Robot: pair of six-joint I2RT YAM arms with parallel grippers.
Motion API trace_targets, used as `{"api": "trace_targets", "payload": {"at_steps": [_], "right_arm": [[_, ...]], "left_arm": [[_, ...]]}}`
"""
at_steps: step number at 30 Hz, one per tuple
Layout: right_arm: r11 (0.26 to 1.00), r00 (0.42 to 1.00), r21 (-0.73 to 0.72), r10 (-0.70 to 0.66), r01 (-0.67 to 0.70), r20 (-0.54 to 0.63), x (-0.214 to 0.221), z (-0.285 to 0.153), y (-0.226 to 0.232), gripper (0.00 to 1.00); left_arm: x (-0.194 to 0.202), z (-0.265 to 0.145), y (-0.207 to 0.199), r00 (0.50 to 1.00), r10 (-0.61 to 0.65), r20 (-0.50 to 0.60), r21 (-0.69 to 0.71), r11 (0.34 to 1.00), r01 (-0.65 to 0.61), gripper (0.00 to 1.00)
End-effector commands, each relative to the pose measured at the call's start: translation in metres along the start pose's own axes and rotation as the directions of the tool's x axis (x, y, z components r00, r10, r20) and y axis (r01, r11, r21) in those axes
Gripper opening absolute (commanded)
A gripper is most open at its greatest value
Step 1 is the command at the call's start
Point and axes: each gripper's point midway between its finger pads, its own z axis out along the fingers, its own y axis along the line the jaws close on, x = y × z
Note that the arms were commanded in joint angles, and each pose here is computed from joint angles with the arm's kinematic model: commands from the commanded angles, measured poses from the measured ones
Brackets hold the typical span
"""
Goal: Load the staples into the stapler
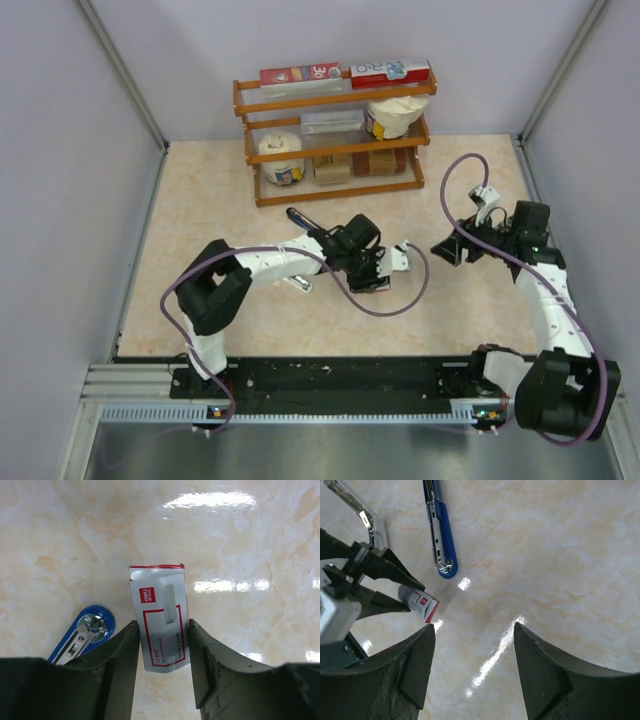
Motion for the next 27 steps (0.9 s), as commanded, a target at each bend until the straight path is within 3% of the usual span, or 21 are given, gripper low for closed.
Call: {"api": "trace_targets", "payload": {"at_steps": [1,16,27], "right_arm": [[0.996,0.999,-0.085,0.041,-0.039,0.027,-0.022,0.005,0.006,0.62],[0.924,0.959,-0.286,0.202,-0.255,-0.200,0.004,0.061,0.035,0.50],[0.881,0.935,-0.380,0.166,-0.283,-0.312,0.028,0.081,0.071,0.47]], "left_arm": [[-0.029,-0.030,0.007,0.994,0.013,0.107,-0.043,0.999,-0.009,0.47],[-0.052,-0.053,0.007,0.982,0.005,0.187,-0.061,0.998,0.006,0.47],[-0.057,-0.054,0.006,0.978,-0.002,0.207,-0.060,0.998,0.015,0.48]]}}
